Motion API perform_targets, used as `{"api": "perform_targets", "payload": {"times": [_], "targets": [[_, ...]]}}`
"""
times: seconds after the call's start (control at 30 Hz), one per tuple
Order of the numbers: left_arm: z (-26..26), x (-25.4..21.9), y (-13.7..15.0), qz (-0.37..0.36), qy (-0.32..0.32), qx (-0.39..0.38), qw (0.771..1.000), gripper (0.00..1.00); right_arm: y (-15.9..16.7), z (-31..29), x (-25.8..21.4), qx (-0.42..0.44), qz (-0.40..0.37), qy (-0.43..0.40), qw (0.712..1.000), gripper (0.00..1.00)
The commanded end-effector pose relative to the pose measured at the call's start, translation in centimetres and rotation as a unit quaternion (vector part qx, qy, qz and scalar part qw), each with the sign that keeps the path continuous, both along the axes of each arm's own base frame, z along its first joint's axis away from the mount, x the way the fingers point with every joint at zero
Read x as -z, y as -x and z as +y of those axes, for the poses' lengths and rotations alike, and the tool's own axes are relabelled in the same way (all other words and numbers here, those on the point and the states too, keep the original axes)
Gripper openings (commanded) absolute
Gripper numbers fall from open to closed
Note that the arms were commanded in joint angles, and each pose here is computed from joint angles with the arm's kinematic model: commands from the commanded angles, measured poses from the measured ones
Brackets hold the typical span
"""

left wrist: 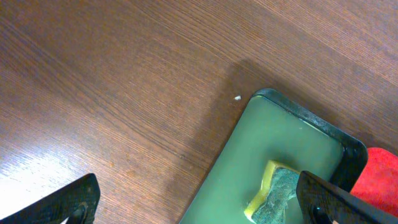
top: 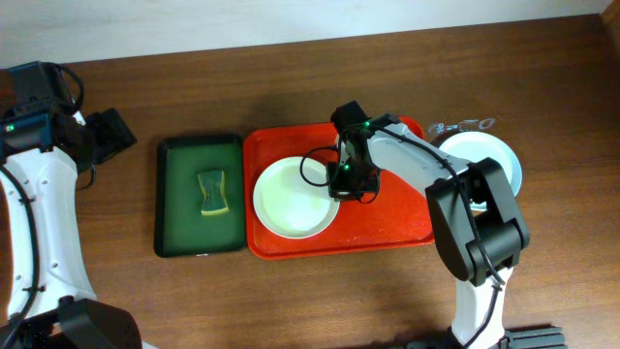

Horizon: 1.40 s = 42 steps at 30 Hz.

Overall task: Clean dirty plates on tray and stack at the side
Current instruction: 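Retract the left arm to the left side, then lift the white plate with the right gripper and tilt it over the green tray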

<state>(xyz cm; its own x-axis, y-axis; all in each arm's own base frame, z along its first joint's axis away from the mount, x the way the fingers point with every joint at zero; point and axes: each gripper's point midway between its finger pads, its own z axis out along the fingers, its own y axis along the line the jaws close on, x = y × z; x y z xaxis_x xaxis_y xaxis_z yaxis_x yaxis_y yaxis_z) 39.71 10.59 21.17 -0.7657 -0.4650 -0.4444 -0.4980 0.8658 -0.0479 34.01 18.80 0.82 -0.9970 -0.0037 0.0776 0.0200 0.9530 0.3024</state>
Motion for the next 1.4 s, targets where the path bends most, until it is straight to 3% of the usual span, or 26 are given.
{"api": "perform_targets", "payload": {"times": [0.0, 0.33, 0.63, 0.8, 1.07, 1.23, 1.37], "targets": [[0.2, -0.1, 0.0, -0.001, 0.001, -0.008, 1.0, 0.99, -0.1, -0.4, 0.0, -0.005, -0.01, 0.017, 1.0, 0.04], [0.2, -0.1, 0.0, -0.001, 0.001, -0.008, 1.0, 0.99, -1.7, -2.4, -3.3, 0.049, 0.015, -0.081, 0.995, 0.04], [0.2, -0.1, 0.0, -0.001, 0.001, -0.008, 1.0, 0.99, -4.7, 1.1, -12.6, 0.038, -0.1, -0.125, 0.986, 0.04], [0.2, -0.1, 0.0, -0.001, 0.001, -0.008, 1.0, 0.99, -5.4, 5.8, -12.6, 0.031, -0.172, -0.073, 0.982, 0.04], [0.2, -0.1, 0.0, -0.001, 0.001, -0.008, 1.0, 0.99, -3.3, 12.1, -12.5, -0.041, -0.293, 0.033, 0.955, 0.04], [0.2, -0.1, 0.0, -0.001, 0.001, -0.008, 1.0, 0.99, -2.9, 13.9, -14.0, -0.049, -0.375, 0.089, 0.922, 0.04], [0.2, -0.1, 0.0, -0.001, 0.001, -0.008, 1.0, 0.99, -3.4, 15.5, -16.7, -0.09, -0.47, 0.14, 0.867, 0.04]]}}
